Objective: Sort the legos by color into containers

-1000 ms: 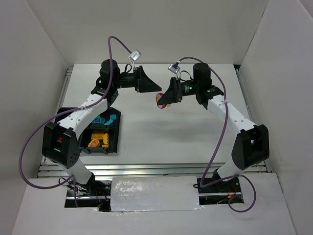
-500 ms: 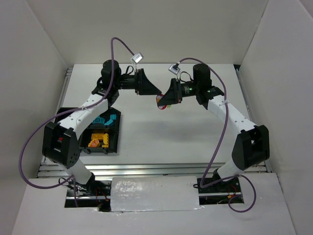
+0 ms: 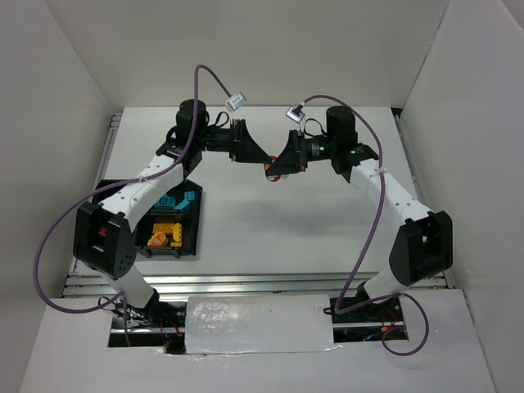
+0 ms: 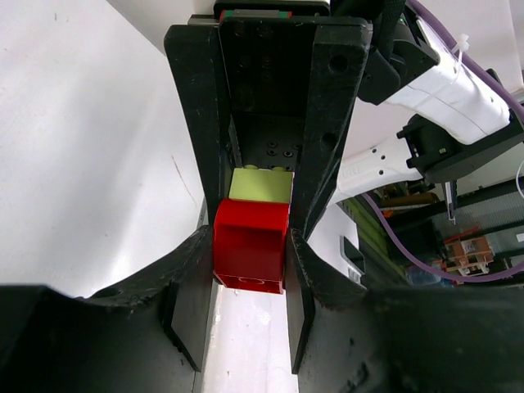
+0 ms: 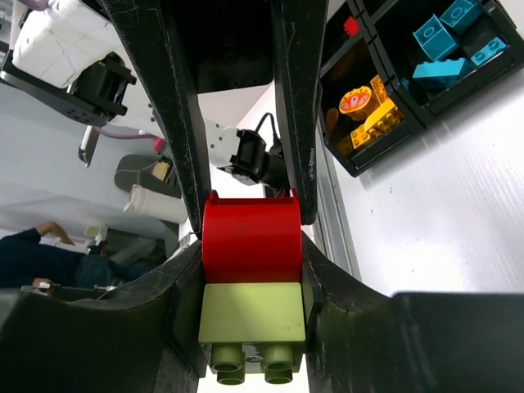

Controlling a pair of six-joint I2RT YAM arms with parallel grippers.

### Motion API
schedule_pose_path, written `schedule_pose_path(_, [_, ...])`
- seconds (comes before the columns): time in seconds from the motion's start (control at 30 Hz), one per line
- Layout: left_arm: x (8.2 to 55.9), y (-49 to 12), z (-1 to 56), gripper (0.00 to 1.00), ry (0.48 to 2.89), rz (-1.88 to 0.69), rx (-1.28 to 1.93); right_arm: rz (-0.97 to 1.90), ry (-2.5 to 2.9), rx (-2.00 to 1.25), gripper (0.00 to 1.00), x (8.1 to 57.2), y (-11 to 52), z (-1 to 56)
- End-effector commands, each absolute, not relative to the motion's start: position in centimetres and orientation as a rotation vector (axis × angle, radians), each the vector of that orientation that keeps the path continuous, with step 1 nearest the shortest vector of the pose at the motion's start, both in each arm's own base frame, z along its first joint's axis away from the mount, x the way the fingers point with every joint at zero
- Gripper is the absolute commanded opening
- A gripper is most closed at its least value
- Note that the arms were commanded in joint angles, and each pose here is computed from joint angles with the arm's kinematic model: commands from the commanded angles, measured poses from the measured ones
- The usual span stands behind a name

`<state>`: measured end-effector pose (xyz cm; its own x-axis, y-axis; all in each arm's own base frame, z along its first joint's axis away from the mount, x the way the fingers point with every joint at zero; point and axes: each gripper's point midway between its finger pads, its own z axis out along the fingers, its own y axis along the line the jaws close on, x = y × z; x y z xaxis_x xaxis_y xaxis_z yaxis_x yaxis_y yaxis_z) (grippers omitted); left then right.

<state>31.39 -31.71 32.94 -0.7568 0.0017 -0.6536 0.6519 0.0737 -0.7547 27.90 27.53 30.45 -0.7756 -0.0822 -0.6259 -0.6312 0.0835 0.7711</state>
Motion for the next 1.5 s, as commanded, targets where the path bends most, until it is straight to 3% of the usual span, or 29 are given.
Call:
schedule_pose_path(0.0, [30.5, -32.5, 35.0, 0.15, 1.772, -1.758, 0.751, 1.702, 1.850, -0.757, 0.00, 27.7, 27.3, 33.2])
schedule_pose_path(0.07, [30.5, -32.6, 35.5, 0.00, 1.754, -1.771, 0.756, 1.718, 1.850, -0.763, 0.07, 27.5, 27.3, 33.2])
schedule_pose_path(0.1, [30.5, -32.7, 35.5, 0.00, 1.755, -1.775, 0.754, 1.723, 1.851, -0.763, 0.15, 27.6, 27.4, 33.1])
schedule_pose_path(0.13, [30.5, -32.7, 35.7, 0.00, 1.747, -1.774, 0.760, 1.728, 1.850, -0.765, 0.63, 27.5, 27.3, 33.2])
schedule_pose_path(0.17, [30.4, -32.7, 35.7, 0.00, 1.743, -1.774, 0.766, 1.735, 1.852, -0.766, 0.96, 27.3, 27.3, 33.0])
schedule_pose_path(0.33, [30.5, -32.6, 35.6, 0.00, 1.749, -1.760, 0.784, 1.681, 1.859, -0.723, 1.00, 27.8, 26.6, 32.7])
schedule_pose_path(0.6, [30.9, -32.2, 35.3, 0.00, 1.760, -1.727, 0.792, 1.660, 1.839, -0.670, 0.98, 28.2, 24.0, 32.5])
schedule_pose_path(0.8, [31.6, -31.7, 34.8, 0.00, 1.779, -1.702, 0.777, 1.665, 1.825, -0.683, 0.83, 27.8, 23.7, 32.4])
schedule_pose_path(0.87, [31.8, -31.5, 34.6, 0.00, 1.782, -1.700, 0.770, 1.663, 1.823, -0.680, 0.70, 27.8, 23.6, 32.4])
schedule_pose_path(0.97, [32.0, -31.3, 34.3, 0.00, 1.790, -1.693, 0.761, 1.668, 1.830, -0.671, 0.60, 27.9, 23.4, 32.3])
schedule_pose_path(1.0, [32.1, -31.1, 34.2, 0.00, 1.795, -1.689, 0.754, 1.673, 1.834, -0.668, 0.44, 27.9, 23.4, 32.2])
schedule_pose_path(1.07, [32.2, -30.9, 34.0, 0.00, 1.796, -1.683, 0.750, 1.674, 1.838, -0.663, 0.28, 27.9, 23.4, 32.1])
schedule_pose_path(1.1, [32.3, -30.7, 34.0, 0.00, 1.795, -1.680, 0.748, 1.663, 1.818, -0.676, 0.07, 28.1, 23.4, 32.3])
schedule_pose_path(1.13, [32.3, -30.7, 34.0, 0.00, 1.793, -1.677, 0.749, 1.663, 1.819, -0.673, 0.00, 28.1, 23.4, 32.3])
schedule_pose_path(1.47, [34.2, -25.6, 32.1, 0.00, 1.840, -1.565, 0.628, 1.610, 1.875, -0.564, 0.00, 30.2, 22.6, 30.4])
